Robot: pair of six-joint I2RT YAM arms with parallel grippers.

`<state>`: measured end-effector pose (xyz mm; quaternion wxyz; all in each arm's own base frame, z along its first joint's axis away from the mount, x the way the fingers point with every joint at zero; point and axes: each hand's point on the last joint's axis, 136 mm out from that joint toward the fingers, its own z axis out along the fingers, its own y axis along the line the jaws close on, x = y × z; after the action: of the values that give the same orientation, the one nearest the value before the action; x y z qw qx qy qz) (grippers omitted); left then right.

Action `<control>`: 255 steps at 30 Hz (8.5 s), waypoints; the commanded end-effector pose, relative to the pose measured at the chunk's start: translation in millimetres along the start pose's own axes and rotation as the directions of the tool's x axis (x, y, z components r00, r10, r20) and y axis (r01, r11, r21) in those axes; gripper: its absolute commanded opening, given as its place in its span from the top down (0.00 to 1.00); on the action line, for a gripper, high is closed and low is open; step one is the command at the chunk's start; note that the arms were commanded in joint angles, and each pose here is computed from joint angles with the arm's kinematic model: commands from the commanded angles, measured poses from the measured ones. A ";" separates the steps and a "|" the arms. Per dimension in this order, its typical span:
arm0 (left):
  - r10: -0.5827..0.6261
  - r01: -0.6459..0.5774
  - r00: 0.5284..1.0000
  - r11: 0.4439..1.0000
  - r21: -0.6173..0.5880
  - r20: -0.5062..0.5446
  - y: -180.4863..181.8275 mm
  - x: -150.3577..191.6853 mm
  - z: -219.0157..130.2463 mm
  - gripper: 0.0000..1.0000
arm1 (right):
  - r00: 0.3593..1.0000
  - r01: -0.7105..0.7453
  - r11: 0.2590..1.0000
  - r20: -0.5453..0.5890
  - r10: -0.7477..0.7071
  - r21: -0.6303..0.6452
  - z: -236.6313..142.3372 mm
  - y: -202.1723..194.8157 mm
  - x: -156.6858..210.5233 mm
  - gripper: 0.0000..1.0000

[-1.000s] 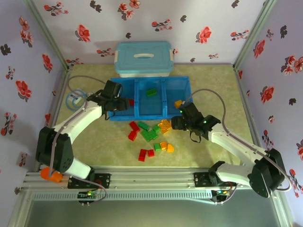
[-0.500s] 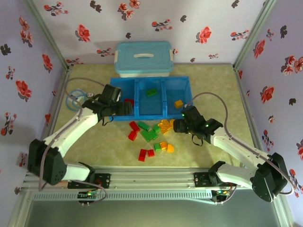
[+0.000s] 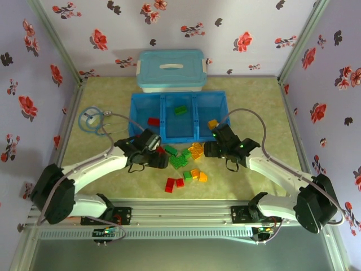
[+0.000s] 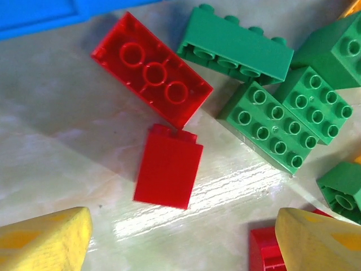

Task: Sort the legos into containers by color
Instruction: Pick up the lego from the middle-left of the table, then place the lego in the container, then pick up the lego from the middle-left of the table, then place the lego in the container, then pick up the lego from the bottom-center of the table, then place the lego in the container.

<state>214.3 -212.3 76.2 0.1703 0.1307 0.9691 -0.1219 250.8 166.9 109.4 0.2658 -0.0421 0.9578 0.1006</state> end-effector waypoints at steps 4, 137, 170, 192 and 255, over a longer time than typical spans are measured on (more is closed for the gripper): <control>0.007 -0.007 1.000 1.000 0.006 -0.026 -8.1 1.3 21.6 0.19 | 0.999 -0.016 1.000 0.032 0.016 -0.014 -10.4 5.3 -10.6 0.25; -0.149 0.183 0.970 0.968 -0.171 0.191 50.5 -70.0 -44.5 0.70 | 0.997 -0.062 0.996 0.040 0.065 -0.068 -10.4 8.0 -0.4 0.27; -0.195 0.228 0.922 0.972 -0.061 0.333 75.3 -128.2 -86.0 0.26 | 1.000 0.021 0.994 -0.009 -0.022 -0.103 -15.8 28.6 17.6 0.27; -0.289 0.312 0.908 0.950 -0.029 0.302 89.3 -40.4 -67.0 0.28 | 0.960 0.187 0.975 -0.189 -0.208 -0.120 1.5 131.9 117.6 0.31; -0.354 0.365 0.809 0.928 0.073 0.470 97.0 -8.9 -123.6 0.34 | 0.925 0.376 0.920 -0.013 -0.379 -0.110 7.9 253.4 -31.9 0.70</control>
<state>221.7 -96.3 173.5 0.3782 -0.0745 0.9057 -0.1767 240.6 415.7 168.7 0.2790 -0.2045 0.9311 0.1155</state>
